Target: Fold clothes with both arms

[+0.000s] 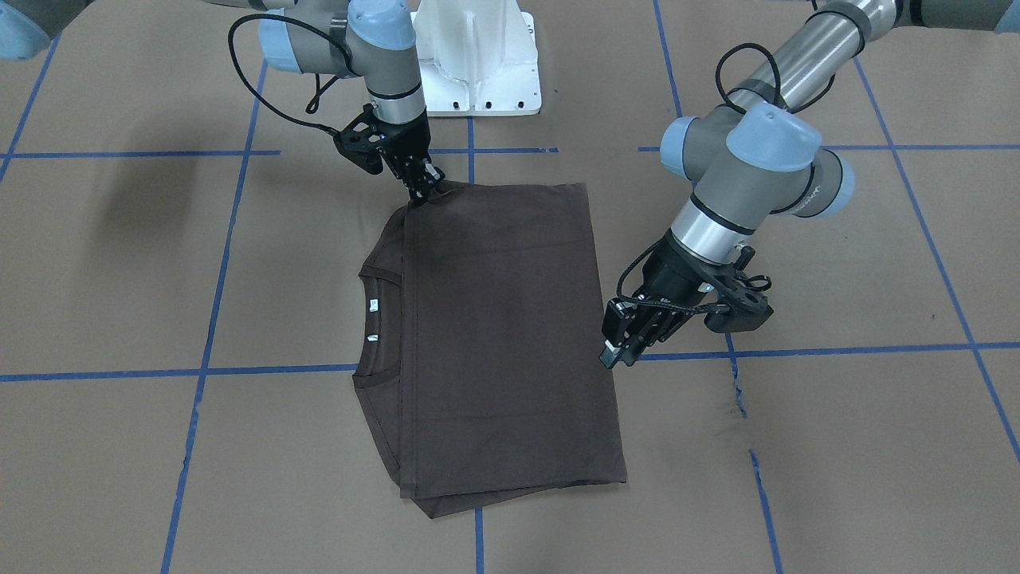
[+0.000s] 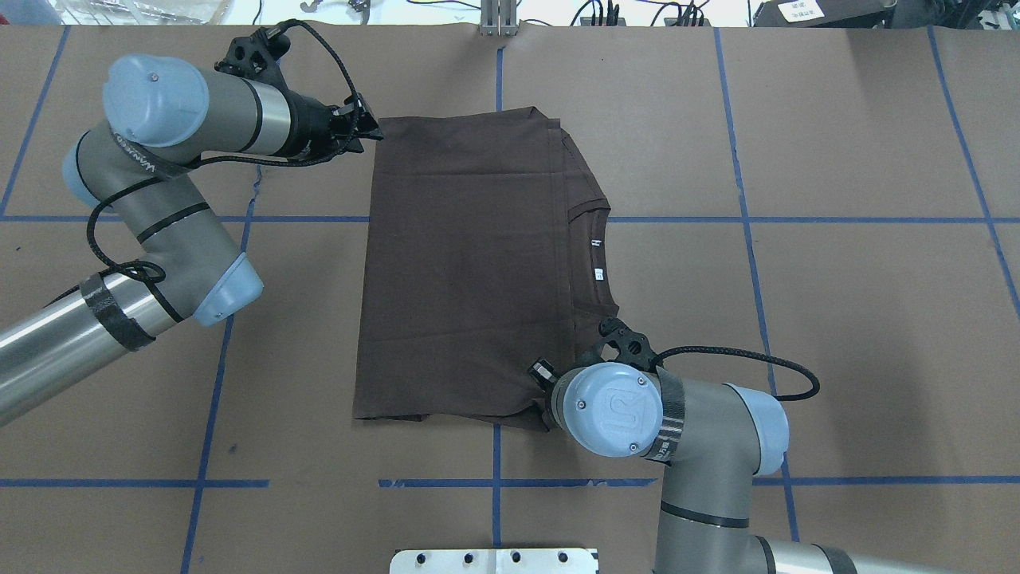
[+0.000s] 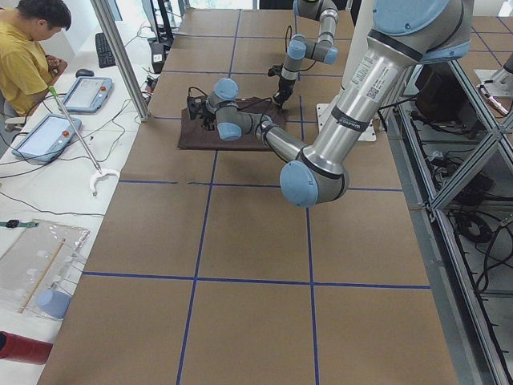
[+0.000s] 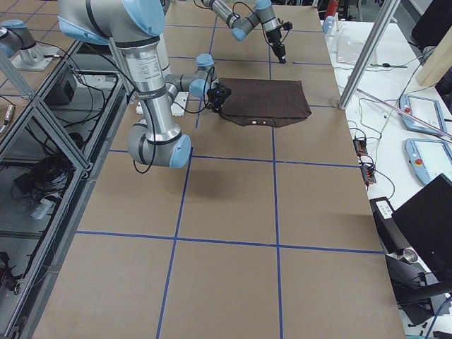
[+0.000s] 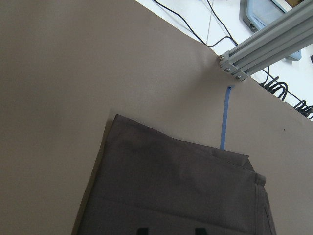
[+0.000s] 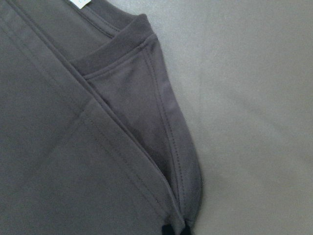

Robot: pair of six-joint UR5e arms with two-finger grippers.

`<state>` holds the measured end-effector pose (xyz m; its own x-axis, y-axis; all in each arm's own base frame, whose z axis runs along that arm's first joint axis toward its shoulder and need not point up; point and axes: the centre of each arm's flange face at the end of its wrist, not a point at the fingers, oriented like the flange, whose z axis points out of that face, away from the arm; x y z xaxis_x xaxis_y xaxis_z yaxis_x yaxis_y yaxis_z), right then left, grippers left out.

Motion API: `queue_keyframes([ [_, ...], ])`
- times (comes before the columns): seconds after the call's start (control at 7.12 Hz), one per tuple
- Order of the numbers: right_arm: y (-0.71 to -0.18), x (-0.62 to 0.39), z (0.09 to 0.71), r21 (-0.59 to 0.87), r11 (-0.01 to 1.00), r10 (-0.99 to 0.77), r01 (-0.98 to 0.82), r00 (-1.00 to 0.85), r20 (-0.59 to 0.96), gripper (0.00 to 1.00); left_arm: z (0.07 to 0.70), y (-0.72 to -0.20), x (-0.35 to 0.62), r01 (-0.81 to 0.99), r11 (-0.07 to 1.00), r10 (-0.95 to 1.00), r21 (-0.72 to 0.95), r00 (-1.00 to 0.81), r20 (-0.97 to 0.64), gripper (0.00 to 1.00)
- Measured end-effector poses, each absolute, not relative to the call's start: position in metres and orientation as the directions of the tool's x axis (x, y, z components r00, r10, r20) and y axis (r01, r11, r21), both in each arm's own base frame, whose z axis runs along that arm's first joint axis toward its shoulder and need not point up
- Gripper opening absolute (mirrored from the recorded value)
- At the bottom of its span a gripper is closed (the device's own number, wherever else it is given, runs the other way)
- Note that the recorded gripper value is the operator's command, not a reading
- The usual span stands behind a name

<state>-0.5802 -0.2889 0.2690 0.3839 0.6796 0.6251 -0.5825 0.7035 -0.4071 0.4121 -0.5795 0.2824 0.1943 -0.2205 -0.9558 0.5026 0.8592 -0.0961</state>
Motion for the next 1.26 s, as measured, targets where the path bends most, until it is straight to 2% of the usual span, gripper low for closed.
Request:
queue_keyframes([
  [0.14, -0.288, -0.576, 0.265, -0.411, 0.704, 0.678, -0.58, 0.377, 0.63, 0.0, 0.281, -0.566, 0.412, 0.496, 0.857, -0.25, -0.139, 0.164, -0.954, 0.44],
  [0.28, -0.283, -0.569, 0.264, -0.414, 0.708, 0.675, -0.572, 0.373, 0.637, 0.0, 0.279, -0.531, 0.417, 0.471, 0.86, -0.29, -0.199, 0.13, -0.948, 0.46],
  [0.56, -0.255, -0.549, 0.266, -0.421, 0.727, 0.659, -0.543, 0.381, 0.648, 0.0, 0.263, -0.419, 0.443, 0.368, 0.884, -0.355, -0.287, 0.13, -0.926, 0.47],
  [0.84, -0.239, -0.545, 0.266, -0.414, 0.738, 0.648, -0.533, 0.388, 0.656, 0.0, 0.269, -0.33, 0.472, 0.303, 0.873, -0.444, -0.383, 0.163, -0.881, 0.62],
  [1.26, -0.237, -0.544, 0.266, -0.41, 0.74, 0.644, -0.533, 0.388, 0.659, 0.0, 0.32, -0.252, 0.5, 0.333, 0.824, -0.543, -0.459, 0.233, -0.807, 0.59],
])
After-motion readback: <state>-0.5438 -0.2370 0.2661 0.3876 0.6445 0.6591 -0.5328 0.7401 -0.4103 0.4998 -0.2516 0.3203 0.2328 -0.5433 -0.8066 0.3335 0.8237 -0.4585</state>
